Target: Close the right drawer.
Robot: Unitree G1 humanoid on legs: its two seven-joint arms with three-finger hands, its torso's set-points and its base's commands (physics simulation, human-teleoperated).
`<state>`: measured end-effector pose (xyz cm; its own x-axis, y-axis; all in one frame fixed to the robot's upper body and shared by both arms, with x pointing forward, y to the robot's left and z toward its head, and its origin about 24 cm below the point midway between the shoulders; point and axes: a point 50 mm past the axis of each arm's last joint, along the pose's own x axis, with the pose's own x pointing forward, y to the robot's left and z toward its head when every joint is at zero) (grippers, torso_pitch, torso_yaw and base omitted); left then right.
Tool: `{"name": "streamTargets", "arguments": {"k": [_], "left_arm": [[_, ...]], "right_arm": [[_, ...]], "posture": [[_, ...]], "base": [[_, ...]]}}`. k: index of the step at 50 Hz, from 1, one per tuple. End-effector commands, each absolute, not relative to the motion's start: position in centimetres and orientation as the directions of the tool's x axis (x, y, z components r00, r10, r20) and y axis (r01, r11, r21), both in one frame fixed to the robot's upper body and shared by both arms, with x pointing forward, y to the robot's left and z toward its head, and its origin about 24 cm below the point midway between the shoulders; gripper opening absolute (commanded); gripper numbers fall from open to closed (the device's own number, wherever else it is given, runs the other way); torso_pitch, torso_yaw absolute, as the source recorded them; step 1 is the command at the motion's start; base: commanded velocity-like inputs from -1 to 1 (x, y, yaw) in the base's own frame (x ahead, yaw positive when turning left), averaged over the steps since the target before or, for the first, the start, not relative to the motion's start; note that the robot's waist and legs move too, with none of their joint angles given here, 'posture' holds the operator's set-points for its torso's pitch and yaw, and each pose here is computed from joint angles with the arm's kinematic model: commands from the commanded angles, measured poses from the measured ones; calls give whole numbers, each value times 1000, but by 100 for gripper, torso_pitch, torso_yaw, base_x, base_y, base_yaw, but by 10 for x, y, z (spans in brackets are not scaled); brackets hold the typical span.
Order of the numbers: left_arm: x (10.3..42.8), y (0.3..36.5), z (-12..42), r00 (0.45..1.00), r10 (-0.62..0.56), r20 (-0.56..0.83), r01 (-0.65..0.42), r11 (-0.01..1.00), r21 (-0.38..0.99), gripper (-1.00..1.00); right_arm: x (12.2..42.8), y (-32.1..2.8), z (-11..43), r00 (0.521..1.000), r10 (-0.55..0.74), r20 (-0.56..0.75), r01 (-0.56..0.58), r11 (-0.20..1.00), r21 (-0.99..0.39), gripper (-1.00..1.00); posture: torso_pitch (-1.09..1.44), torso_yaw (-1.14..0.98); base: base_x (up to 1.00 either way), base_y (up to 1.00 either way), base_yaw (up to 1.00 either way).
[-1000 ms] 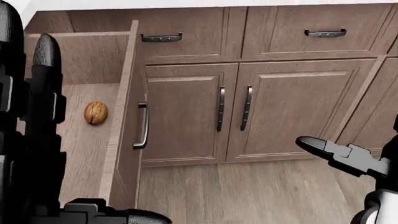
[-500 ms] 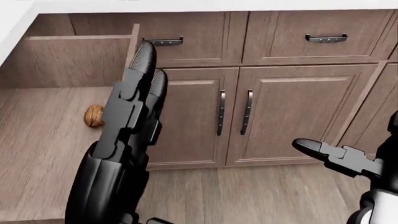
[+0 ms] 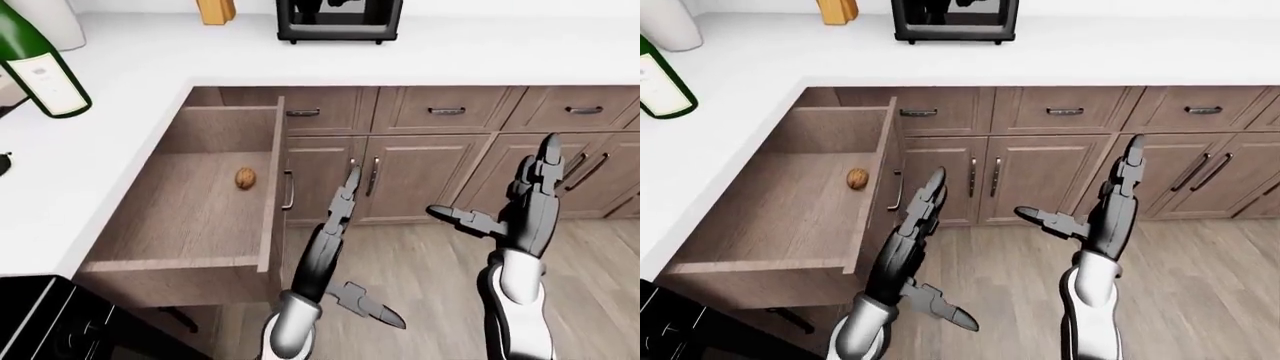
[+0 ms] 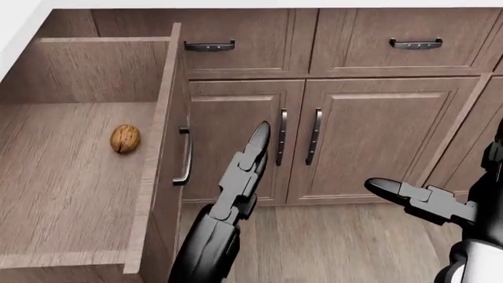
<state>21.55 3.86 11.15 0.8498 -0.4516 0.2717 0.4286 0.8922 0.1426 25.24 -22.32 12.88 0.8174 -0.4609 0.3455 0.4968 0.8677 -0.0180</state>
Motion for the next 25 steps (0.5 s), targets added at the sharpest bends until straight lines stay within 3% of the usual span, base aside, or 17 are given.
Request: {"name": "streamTargets", "arguments": {"k": [1,7,8,25], "left_arm": [[214,38,126,821,-443,361,422,896,139,100],[224,38,111,850,-420,319,407,907,108,100],[243,47,95,917,-270,295,284,959,-5,100],[250,53,86,953,-175,248,198,978,-69,100]], "right_arm": [[251,-222,146,785,-447,428,494,869,0,100],[252,-221,143,791,-441,424,487,873,0,100],[252,-221,143,792,-440,423,487,873,-2,100],[254,-220,143,793,-437,424,486,874,-9,100]], "posture": [[0,0],[0,0],[0,0],[0,0]], "base": [[0,0,0],[0,0,0],[0,0,0],[0,0,0]]}}
